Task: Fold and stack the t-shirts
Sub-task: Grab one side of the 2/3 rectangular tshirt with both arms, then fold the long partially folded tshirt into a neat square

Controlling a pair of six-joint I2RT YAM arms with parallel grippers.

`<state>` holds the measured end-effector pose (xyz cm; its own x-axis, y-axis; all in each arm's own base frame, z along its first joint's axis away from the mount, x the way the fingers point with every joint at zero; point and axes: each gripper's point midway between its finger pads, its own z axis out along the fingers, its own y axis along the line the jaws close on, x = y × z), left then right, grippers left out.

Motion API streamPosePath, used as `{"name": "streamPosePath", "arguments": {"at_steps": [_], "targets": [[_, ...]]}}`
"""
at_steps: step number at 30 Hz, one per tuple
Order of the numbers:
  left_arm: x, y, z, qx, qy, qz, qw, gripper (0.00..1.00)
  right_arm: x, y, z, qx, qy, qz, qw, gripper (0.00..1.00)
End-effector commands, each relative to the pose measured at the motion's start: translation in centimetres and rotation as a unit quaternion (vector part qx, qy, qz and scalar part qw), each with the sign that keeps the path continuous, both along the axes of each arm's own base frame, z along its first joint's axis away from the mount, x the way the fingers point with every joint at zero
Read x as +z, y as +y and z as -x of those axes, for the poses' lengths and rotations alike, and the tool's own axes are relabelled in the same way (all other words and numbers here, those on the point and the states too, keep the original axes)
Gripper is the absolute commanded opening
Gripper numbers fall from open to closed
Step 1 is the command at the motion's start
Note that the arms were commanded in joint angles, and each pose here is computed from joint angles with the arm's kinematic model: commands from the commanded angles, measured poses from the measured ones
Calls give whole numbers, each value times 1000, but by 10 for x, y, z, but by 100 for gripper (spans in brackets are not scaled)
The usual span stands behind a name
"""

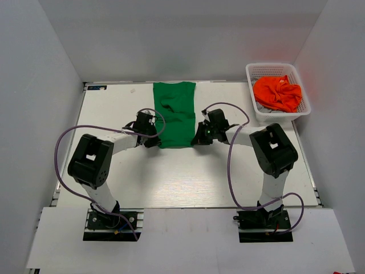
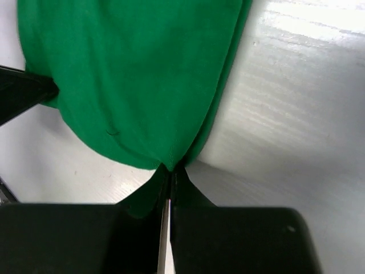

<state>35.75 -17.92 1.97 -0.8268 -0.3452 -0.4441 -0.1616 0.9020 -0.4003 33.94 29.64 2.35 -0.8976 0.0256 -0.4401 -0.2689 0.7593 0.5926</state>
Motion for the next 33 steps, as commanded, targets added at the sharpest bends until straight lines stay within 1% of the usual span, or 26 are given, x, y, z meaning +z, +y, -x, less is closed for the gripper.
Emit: {"name": "streamPosePath", "arguments": {"at_steps": [1,2,3,4,5,6,7,8,9,10,11,12,13,14,15,16,18,21,24,28,29,33], "targets": [[-4,4,43,-23,55,-7,998,0,21,-4,17,17,-13,2,1000,0],[3,-1,51,-40,56,4,998,0,23,-4,24,22,-10,2,1000,0],[9,-3,61,-49,66,7,997,0,43,-6,30,25,-24,-4,999,0],[19,-4,72,-58,63,14,996,0,40,-10,41,28,-17,-1,999,0],[25,-9,83,-72,68,27,995,0,33,-19,61,33,20,21,999,0],[30,-13,96,-85,75,35,993,0,53,-21,68,36,4,12,999,0],[34,-14,108,-95,83,48,991,0,49,-27,82,40,21,15,999,0],[52,-19,116,-111,64,66,990,0,54,-35,100,47,37,26,998,0],[56,-22,130,-125,73,75,987,0,64,-39,109,52,31,22,998,0],[66,-26,137,-138,73,92,983,0,68,-39,118,63,39,16,997,0],[73,-29,146,-150,75,100,981,0,76,-48,136,75,49,22,996,0],[89,-30,150,-162,59,110,979,0,82,-49,142,81,50,19,995,0],[95,-31,166,-177,78,120,974,0,100,-55,151,88,37,12,995,0],[102,-32,174,-189,78,130,970,0,114,-53,149,95,21,8,995,0],[115,-35,177,-200,68,146,966,0,119,-58,156,100,23,14,995,0],[134,-42,189,-229,51,176,956,0,133,-62,162,105,9,8,994,0],[159,-47,193,-236,22,198,951,0,151,-58,167,121,-2,-15,993,0],[183,-43,200,-238,-10,211,948,0,170,-57,175,136,-17,-43,990,0],[185,-40,200,-232,-21,206,950,0,181,-54,172,136,-37,-55,989,0],[198,-36,178,-210,-72,185,957,0,195,-51,154,115,-81,-67,988,0],[205,-34,167,-194,-97,175,960,0,192,-51,149,109,-80,-62,989,0],[206,-25,135,-131,-126,149,972,0,201,-48,125,84,-101,-70,989,0]]}}
